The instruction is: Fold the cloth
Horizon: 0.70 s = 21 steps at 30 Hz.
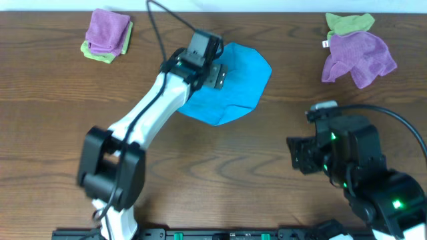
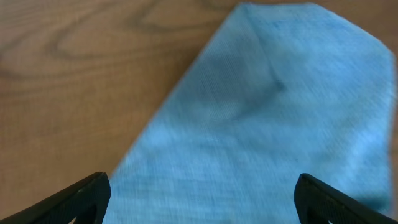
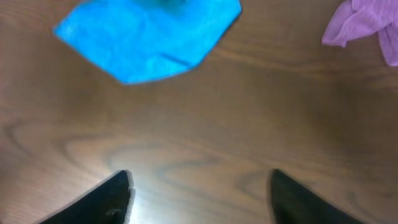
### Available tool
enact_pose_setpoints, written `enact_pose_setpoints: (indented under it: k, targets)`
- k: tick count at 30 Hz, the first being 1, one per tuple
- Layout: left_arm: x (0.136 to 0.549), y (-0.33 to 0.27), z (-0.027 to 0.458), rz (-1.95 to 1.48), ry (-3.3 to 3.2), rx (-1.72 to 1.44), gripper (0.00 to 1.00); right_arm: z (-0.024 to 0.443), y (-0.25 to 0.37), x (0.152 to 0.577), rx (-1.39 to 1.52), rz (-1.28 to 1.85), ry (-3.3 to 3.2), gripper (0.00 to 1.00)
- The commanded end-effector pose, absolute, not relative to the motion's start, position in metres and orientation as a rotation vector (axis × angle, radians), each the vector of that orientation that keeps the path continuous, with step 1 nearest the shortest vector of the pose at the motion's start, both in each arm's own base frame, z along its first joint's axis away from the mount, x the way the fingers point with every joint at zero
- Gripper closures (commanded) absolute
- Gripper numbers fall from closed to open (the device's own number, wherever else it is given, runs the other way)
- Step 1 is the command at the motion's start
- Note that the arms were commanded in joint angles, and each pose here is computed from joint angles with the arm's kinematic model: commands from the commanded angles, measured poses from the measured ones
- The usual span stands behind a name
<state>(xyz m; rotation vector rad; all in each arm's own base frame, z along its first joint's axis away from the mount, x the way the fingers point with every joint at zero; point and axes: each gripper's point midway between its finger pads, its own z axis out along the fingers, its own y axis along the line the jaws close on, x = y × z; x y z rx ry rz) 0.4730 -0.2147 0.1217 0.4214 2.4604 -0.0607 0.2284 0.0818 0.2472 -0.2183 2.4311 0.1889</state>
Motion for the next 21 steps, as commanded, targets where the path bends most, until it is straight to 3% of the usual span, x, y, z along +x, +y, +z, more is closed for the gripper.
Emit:
enact_pose_setpoints:
  k: [1, 5, 11, 14, 21]
  targets:
    - [0.499, -0.208, 0.112, 0.039, 2.448, 0.422, 0.05, 0.239, 0.084, 0.246, -0.200, 0.166, 2.451, 0.57]
    - [0.511, -0.204, 0.082, 0.035, 2.494, 0.414, 0.05, 0.216, 0.093, 0.269, -0.208, 0.144, 2.519, 0.85]
    - [0.508, -0.213, 0.072, 0.030, 2.499, 0.480, 0.05, 0.202, 0.098, 0.285, -0.204, 0.133, 2.546, 0.77]
    - [0.503, -0.223, 0.070, -0.004, 2.506, 0.507, 0.04, 0.204, 0.091, 0.287, -0.177, 0.127, 2.542, 0.69]
    - [0.501, -0.251, 0.072, -0.139, 2.451, 0.632, 0.02, 0.211, 0.070, 0.278, -0.101, 0.105, 2.542, 0.63]
